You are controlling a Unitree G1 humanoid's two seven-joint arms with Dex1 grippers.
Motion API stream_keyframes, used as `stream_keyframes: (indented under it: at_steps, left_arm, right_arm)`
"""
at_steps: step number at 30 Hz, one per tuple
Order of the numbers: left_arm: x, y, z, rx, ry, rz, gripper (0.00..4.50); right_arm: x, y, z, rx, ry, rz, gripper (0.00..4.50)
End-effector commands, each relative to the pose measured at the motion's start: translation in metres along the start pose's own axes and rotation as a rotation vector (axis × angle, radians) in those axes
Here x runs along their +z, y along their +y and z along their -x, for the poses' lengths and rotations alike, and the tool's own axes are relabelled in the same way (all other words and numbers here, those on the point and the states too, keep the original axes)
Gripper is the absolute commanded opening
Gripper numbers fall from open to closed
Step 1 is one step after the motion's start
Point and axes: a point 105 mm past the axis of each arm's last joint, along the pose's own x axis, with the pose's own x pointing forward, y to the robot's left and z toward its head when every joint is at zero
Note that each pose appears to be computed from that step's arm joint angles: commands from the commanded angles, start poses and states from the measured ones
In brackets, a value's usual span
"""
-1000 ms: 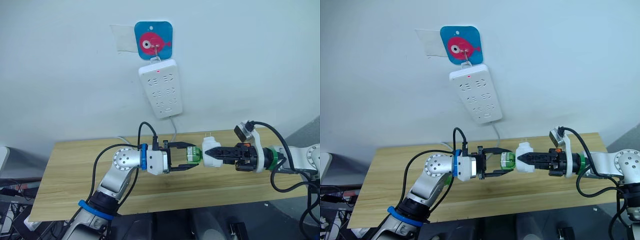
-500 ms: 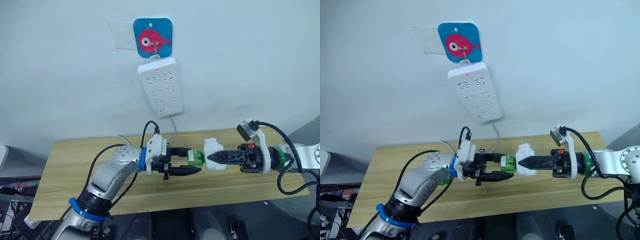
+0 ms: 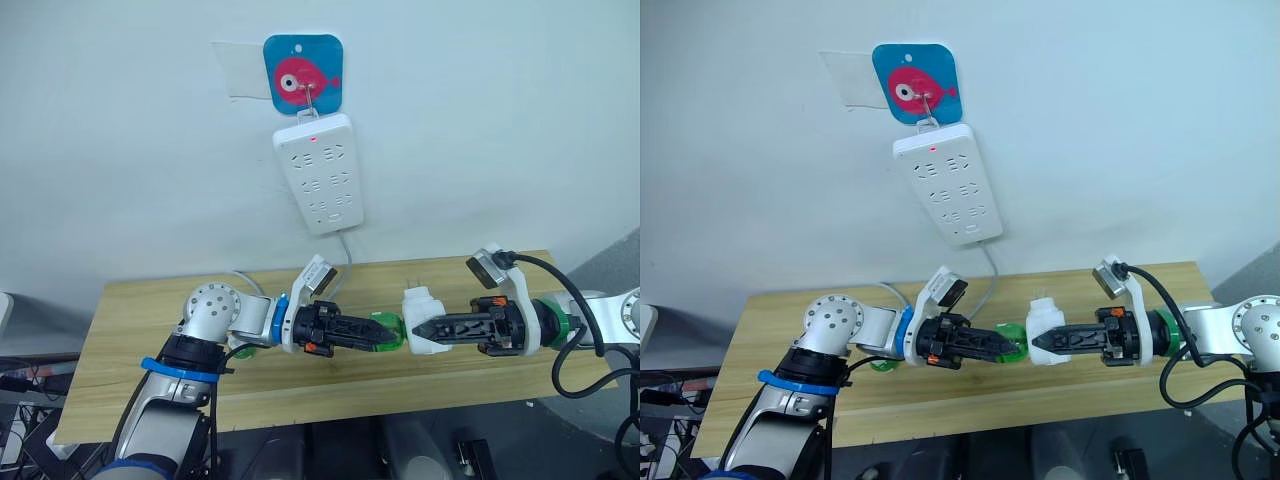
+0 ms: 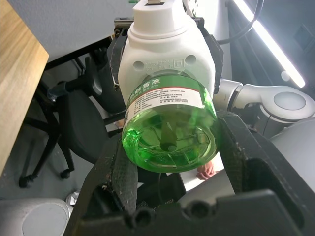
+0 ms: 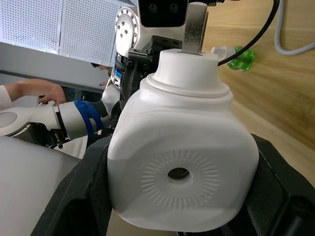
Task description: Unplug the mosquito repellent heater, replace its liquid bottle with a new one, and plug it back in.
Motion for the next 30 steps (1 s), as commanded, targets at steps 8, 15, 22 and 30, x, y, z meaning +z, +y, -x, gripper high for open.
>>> stream_keyframes:
  at_steps: [8, 15, 22, 30]
  left_arm:
    - [0.008, -0.026, 0.022, 0.028, -0.091, -0.153, 4.48]
    - [0.023, -0.024, 0.038, 0.363, -0.166, -0.74, 4.48]
    - [0.016, -0.039, 0.021, 0.383, 0.007, -1.94, 4.48]
    - [0.02, -0.022, 0.005, 0.379, -0.031, -2.249, 4.48]
  right_arm:
    - [0.013, -0.003, 0.013, -0.006, -0.064, -0.033, 3.04]
    - [0.016, -0.008, 0.021, -0.007, -0.085, -0.074, 3.04]
    - [0.035, -0.01, 0.022, 0.03, -0.142, -0.115, 3.04]
    - [0.037, 0.0, 0.017, 0.069, -0.132, -0.115, 3.04]
